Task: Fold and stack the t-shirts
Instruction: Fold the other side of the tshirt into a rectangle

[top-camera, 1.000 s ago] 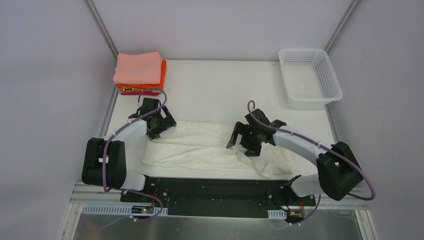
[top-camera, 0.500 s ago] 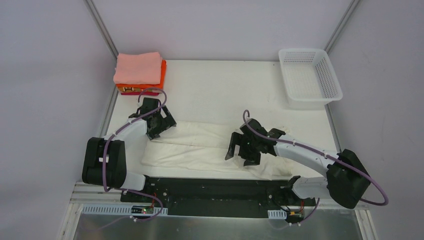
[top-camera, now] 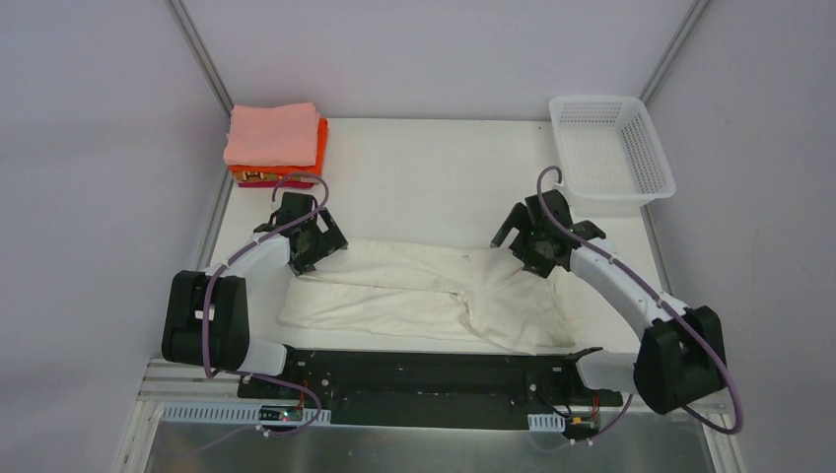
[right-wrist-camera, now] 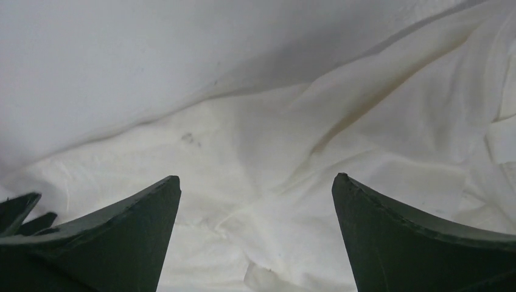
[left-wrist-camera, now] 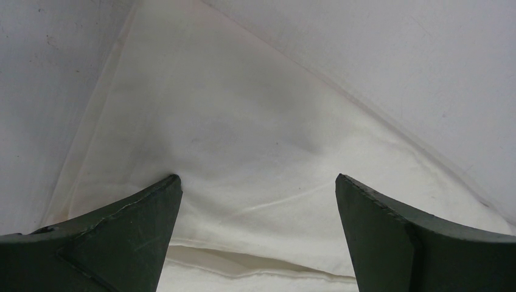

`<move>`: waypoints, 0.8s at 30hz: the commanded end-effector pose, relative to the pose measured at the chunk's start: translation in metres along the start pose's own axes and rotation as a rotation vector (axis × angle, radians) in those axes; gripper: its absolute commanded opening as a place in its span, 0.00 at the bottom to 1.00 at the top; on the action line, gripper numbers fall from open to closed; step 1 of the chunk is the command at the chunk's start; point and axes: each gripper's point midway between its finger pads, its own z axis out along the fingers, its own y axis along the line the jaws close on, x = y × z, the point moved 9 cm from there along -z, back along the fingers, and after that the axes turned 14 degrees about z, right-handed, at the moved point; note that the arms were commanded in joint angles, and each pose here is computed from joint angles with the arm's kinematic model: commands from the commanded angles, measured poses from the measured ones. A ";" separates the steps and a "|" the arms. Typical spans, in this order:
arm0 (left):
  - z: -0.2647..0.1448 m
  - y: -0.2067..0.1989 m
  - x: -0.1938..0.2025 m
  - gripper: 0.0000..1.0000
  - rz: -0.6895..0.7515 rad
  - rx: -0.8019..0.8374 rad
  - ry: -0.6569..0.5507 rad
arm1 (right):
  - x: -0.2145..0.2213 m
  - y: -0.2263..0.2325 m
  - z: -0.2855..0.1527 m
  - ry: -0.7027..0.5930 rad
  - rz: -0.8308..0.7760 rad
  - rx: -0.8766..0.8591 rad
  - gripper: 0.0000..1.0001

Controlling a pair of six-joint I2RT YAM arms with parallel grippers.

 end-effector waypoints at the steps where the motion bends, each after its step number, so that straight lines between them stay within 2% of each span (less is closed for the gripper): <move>1: 0.002 0.010 0.005 0.99 0.004 -0.077 0.024 | -0.039 0.005 0.029 -0.034 0.059 0.022 1.00; 7: 0.003 0.022 0.007 0.99 -0.040 -0.113 0.029 | -0.069 -0.036 0.077 -0.005 0.184 0.177 1.00; 14: 0.004 0.038 0.012 0.99 -0.095 -0.162 0.032 | -0.087 -0.080 0.089 -0.082 0.294 0.323 1.00; 20: 0.003 0.045 0.015 0.99 -0.126 -0.194 0.045 | -0.099 -0.082 0.083 -0.064 0.313 0.276 1.00; 24: -0.004 0.049 0.010 0.99 -0.149 -0.202 0.021 | -0.112 -0.070 0.063 -0.091 0.287 0.210 1.00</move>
